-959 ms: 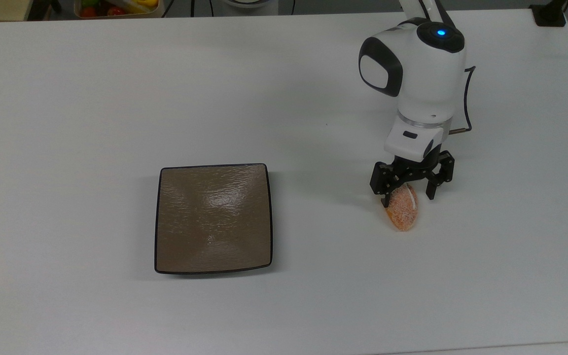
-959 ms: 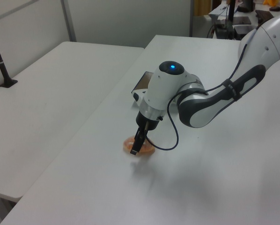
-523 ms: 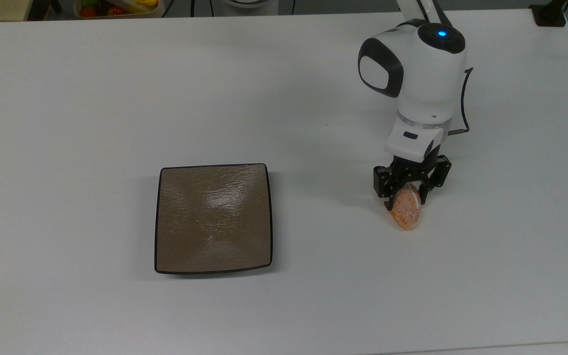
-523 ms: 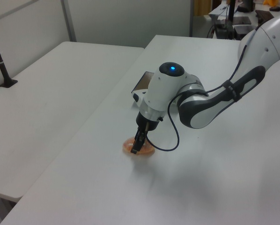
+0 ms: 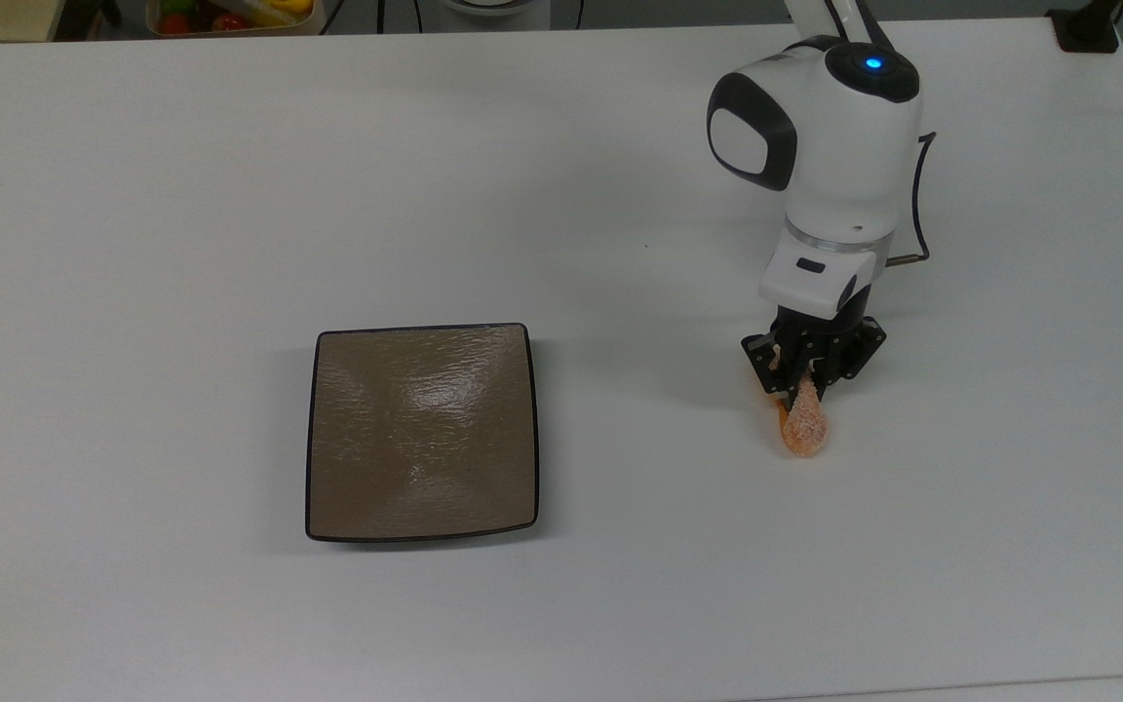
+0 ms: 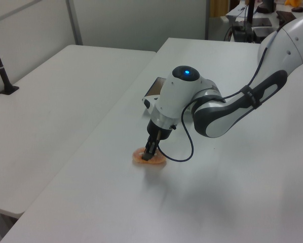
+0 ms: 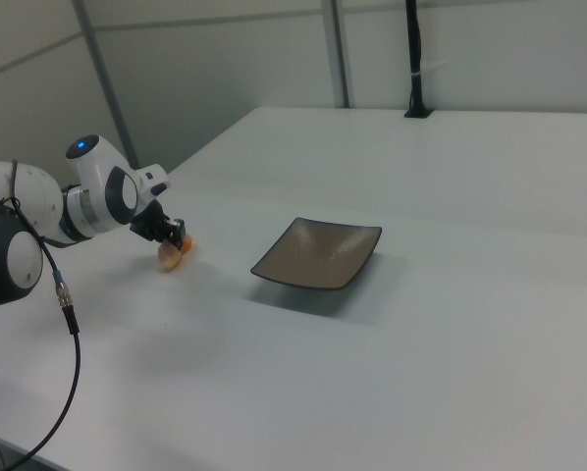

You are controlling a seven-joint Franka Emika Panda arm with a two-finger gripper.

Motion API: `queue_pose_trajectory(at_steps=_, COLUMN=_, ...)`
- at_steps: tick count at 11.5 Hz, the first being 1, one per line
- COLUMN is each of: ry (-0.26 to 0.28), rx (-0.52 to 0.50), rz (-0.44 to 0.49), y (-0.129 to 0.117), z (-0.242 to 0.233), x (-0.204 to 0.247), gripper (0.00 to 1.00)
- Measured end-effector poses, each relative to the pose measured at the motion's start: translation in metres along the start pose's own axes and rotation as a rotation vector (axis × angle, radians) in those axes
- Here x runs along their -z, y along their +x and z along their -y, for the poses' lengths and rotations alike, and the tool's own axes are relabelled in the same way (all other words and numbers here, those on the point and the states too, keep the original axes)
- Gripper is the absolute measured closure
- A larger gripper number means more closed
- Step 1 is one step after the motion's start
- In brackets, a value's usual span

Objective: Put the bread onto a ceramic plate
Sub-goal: 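Lift the gripped bread roll up off the table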

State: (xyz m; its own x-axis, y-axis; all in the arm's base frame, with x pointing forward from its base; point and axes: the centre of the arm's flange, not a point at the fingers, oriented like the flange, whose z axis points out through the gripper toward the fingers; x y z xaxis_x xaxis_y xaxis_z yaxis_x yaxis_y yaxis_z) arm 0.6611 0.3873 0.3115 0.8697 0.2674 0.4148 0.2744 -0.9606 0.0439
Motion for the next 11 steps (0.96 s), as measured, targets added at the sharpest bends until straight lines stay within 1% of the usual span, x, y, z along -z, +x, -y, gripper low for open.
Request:
queue_pose_trajectory(at_steps=2, ry=0.001, rx=-0.012, rz=-0.016, y=0.008, z=-0.005, x=0.017, gripper=0.79)
queue_pose_trajectory(at_steps=3, ry=-0.003, rx=-0.033, rz=-0.010, y=0.014, z=-0.013, x=0.034, gripper=0.80)
queue_pose_trajectory(at_steps=4, ry=0.000, rx=-0.071, rz=0.009, y=0.021, z=-0.023, x=0.058, gripper=0.80)
queue_pose_trajectory(at_steps=6, ry=0.018, rx=-0.171, rz=0.066, y=0.034, z=-0.055, x=0.119, gripper=0.80)
queue_pose_trajectory(at_steps=7, ry=0.026, rx=-0.202, rz=0.086, y=0.039, z=-0.071, x=0.151, gripper=0.80)
queue_pose_trajectory(at_steps=9, ry=0.041, rx=-0.202, rz=0.143, y=0.035, z=-0.102, x=0.210, gripper=0.80)
queue_pose_trajectory(at_steps=11, ry=0.065, rx=-0.148, rz=0.194, y=0.021, z=-0.136, x=0.258, gripper=0.80)
